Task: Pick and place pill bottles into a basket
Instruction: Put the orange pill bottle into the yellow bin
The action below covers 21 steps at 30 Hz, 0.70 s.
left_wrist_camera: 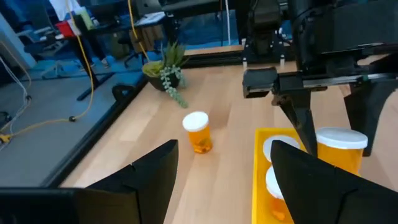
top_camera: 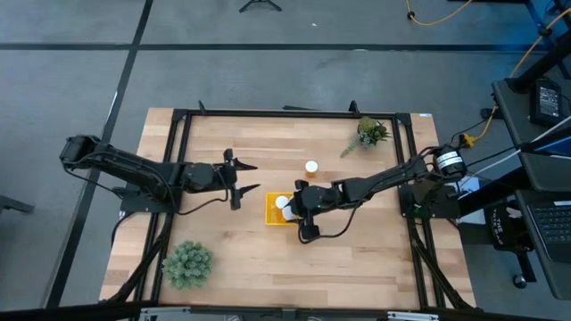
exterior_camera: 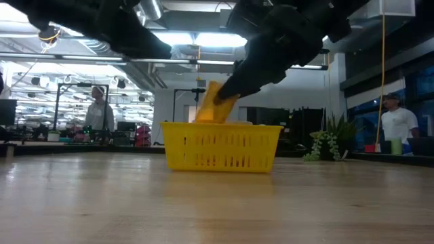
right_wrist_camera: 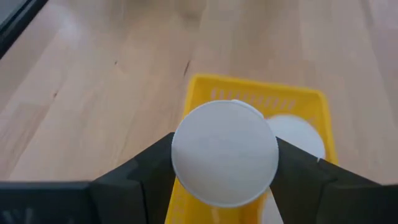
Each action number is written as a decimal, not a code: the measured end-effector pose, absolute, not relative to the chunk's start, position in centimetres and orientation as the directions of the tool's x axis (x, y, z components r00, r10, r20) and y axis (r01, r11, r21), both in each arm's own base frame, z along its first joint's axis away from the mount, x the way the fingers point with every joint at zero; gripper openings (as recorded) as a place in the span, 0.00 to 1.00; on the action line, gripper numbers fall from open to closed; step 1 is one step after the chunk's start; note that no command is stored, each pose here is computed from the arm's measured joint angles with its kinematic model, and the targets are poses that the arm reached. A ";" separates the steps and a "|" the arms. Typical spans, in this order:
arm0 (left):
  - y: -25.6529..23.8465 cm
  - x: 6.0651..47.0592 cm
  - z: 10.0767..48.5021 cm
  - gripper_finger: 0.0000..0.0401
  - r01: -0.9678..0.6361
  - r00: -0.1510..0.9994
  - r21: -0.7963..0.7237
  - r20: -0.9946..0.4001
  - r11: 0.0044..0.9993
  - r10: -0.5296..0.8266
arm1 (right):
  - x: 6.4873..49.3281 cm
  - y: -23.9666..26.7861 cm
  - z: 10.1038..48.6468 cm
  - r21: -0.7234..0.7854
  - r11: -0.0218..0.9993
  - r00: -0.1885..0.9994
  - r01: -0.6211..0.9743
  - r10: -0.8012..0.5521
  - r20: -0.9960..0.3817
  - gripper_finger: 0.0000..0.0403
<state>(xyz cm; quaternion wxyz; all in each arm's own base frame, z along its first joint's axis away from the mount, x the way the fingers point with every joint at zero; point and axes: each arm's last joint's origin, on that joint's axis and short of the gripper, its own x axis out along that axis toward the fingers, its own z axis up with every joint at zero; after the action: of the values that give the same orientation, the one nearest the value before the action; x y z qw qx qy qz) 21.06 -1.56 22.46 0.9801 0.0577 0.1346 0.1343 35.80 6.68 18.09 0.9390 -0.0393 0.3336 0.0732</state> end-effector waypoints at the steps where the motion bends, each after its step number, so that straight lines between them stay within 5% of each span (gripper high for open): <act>1: -1.5 20.7 22.2 0.63 -0.251 0.928 0.142 -0.247 0.957 0.280 | 35.9 6.7 17.9 -0.028 0.986 0.769 -0.166 0.112 -0.629 0.55; 21: -1.5 20.6 21.6 0.63 -0.271 0.924 0.122 -0.244 0.955 0.294 | 36.6 6.7 16.2 -0.052 0.982 0.760 -0.180 0.105 -0.642 0.55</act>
<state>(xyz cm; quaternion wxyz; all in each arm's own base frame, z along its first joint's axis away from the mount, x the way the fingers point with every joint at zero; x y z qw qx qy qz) 20.64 -1.48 21.64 0.9799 0.0429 0.1307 0.1442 36.57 6.68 16.16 0.9364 -0.0551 0.3381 0.0762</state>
